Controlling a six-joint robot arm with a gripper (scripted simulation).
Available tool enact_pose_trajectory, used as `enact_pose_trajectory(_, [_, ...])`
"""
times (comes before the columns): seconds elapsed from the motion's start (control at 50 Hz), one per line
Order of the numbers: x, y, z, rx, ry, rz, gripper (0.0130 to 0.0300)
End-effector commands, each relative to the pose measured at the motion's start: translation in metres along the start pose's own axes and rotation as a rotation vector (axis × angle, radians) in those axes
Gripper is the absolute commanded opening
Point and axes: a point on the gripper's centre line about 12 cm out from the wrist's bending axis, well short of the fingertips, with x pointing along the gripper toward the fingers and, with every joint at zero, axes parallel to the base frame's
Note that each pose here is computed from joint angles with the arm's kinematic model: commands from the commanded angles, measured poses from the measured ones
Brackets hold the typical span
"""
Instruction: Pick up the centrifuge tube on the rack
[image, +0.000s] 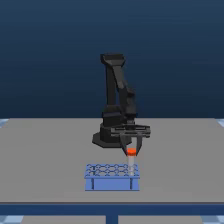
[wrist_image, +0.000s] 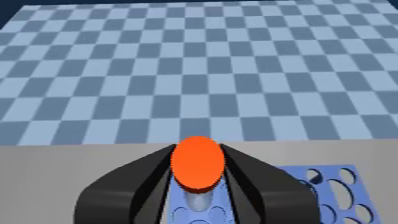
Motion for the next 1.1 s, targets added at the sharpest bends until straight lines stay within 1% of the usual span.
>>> enact_pose_trajectory(0.02, [-0.003,0.001,0.005,-0.017,0.004,0.005,0.013])
enact_pose_trajectory(0.06, [-0.003,0.001,0.005,-0.017,0.004,0.005,0.013])
enact_pose_trajectory(0.12, [-0.006,0.001,0.0096,-0.017,0.004,0.005,0.013])
enact_pose_trajectory(0.16, [-0.006,0.001,0.0096,-0.017,0.004,0.005,0.013])
enact_pose_trajectory(0.22, [-0.008,0.001,0.014,-0.017,0.004,0.005,0.013])
enact_pose_trajectory(0.26, [-0.008,0.001,0.014,-0.017,0.004,0.005,0.013])
enact_pose_trajectory(0.32, [-0.011,0.001,0.0184,-0.017,0.004,0.005,0.013])
enact_pose_trajectory(0.36, [-0.011,0.001,0.0184,-0.017,0.004,0.005,0.013])
enact_pose_trajectory(0.42, [-0.013,0.001,0.0227,-0.017,0.004,0.005,0.013])
enact_pose_trajectory(0.46, [-0.013,0.001,0.0227,-0.017,0.004,0.005,0.013])
enact_pose_trajectory(0.52, [-0.016,0.001,0.0271,-0.017,0.004,0.005,0.013])
enact_pose_trajectory(0.56, [-0.016,0.001,0.0271,-0.017,0.004,0.005,0.013])
enact_pose_trajectory(0.62, [-0.018,0.001,0.0315,-0.017,0.004,0.005,0.013])
enact_pose_trajectory(0.66, [-0.018,0.001,0.0315,-0.017,0.004,0.005,0.013])
enact_pose_trajectory(0.72, [-0.021,0.001,0.0361,-0.017,0.004,0.005,0.013])
enact_pose_trajectory(0.76, [-0.021,0.001,0.0361,-0.017,0.004,0.005,0.013])
enact_pose_trajectory(0.82, [-0.023,0.001,0.0404,-0.017,0.004,0.005,0.013])
enact_pose_trajectory(0.86, [-0.023,0.001,0.0404,-0.017,0.004,0.005,0.013])
enact_pose_trajectory(0.92, [-0.026,0.001,0.0444,-0.017,0.004,0.005,0.013])
enact_pose_trajectory(0.96, [-0.026,0.001,0.0444,-0.017,0.004,0.005,0.013])
enact_pose_trajectory(1.02, [-0.028,0.001,0.0481,-0.017,0.004,0.005,0.013])
enact_pose_trajectory(1.1, [-0.029,0.001,0.0499,-0.017,0.004,0.005,0.013])
